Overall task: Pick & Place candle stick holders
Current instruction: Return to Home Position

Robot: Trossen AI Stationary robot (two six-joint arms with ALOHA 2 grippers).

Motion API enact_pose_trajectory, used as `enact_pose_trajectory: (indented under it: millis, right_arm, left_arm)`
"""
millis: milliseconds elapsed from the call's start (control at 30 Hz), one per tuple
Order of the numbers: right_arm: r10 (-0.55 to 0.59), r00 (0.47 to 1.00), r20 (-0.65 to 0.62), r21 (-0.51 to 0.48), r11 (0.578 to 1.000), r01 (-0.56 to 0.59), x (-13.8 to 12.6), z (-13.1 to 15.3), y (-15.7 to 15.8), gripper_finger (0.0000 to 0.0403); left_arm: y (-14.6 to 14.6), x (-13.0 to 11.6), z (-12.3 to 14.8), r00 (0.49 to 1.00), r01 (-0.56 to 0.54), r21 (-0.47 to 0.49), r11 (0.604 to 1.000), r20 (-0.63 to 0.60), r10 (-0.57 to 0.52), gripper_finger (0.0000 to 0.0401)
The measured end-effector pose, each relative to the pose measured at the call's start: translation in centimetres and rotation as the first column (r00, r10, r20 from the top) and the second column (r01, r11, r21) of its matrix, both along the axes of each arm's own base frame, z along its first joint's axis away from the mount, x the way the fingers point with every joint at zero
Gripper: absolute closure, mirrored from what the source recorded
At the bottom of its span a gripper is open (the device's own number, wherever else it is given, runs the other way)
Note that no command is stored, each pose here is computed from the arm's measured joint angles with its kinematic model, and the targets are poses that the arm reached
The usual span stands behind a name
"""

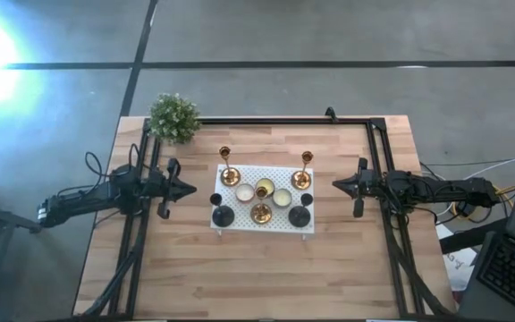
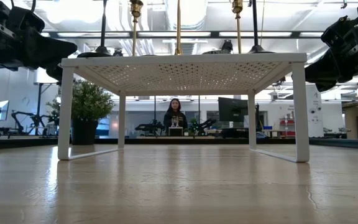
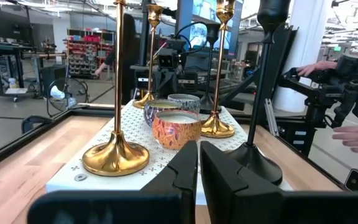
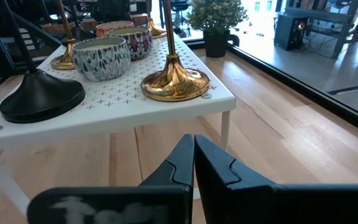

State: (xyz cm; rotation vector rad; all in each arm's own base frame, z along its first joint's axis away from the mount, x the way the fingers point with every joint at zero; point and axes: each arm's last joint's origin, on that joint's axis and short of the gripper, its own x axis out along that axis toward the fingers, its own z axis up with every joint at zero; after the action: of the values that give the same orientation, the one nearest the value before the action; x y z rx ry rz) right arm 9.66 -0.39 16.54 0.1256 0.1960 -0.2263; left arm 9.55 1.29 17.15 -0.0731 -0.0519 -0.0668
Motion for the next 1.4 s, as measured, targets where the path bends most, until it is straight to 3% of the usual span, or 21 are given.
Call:
enact_pose_trajectory:
  millis: [300,433,500,633,733,800,1033,1400]
  right_arm:
    - [0.000,1.000,0.017,0.001,1.000,0.000,0.0,0.0,0.0,0.0394]
    - [0.004,0.992,0.126,-0.006,1.000,-0.003,0.4,0.1,0.0,0.0394]
    - [0.026,0.984,0.176,-0.064,0.998,-0.015,0.5,-0.1,0.1,0.0394]
    - [0.181,0.959,0.220,-0.032,0.983,-0.178,0.4,0.3,0.5,0.0394]
    - [0.405,0.886,0.224,-0.084,0.914,-0.397,0.1,0.4,1.2,0.0394]
    - [0.480,0.848,0.224,-0.129,0.877,-0.462,0.0,0.5,1.3,0.0394]
    - [0.349,0.908,0.231,-0.085,0.937,-0.338,0.0,0.4,0.8,0.0394]
    - [0.339,0.919,0.202,-0.106,0.940,-0.323,0.2,0.2,0.8,0.0394]
  left_arm:
    - [0.0,0.0,0.0,1.000,0.000,0.000,1.000,0.001,0.000,0.0378]
    - [0.0,0.0,0.0,1.000,0.000,0.001,1.000,0.001,0.000,0.0378]
    - [0.0,0.0,0.0,1.000,0.000,0.001,1.000,0.001,0.000,0.0378]
    - [0.0,0.0,0.0,1.000,-0.001,0.001,1.000,0.002,0.001,0.0378]
    - [0.0,0.0,0.0,1.000,-0.001,0.001,1.000,0.002,0.001,0.0378]
    - [0.0,0.0,0.0,1.000,-0.001,0.001,1.000,0.002,0.001,0.0378]
    - [0.0,0.0,0.0,1.000,-0.001,0.001,1.000,0.002,0.001,0.0378]
    - [0.0,0.0,0.0,1.000,-0.001,0.001,1.000,0.001,0.001,0.0378]
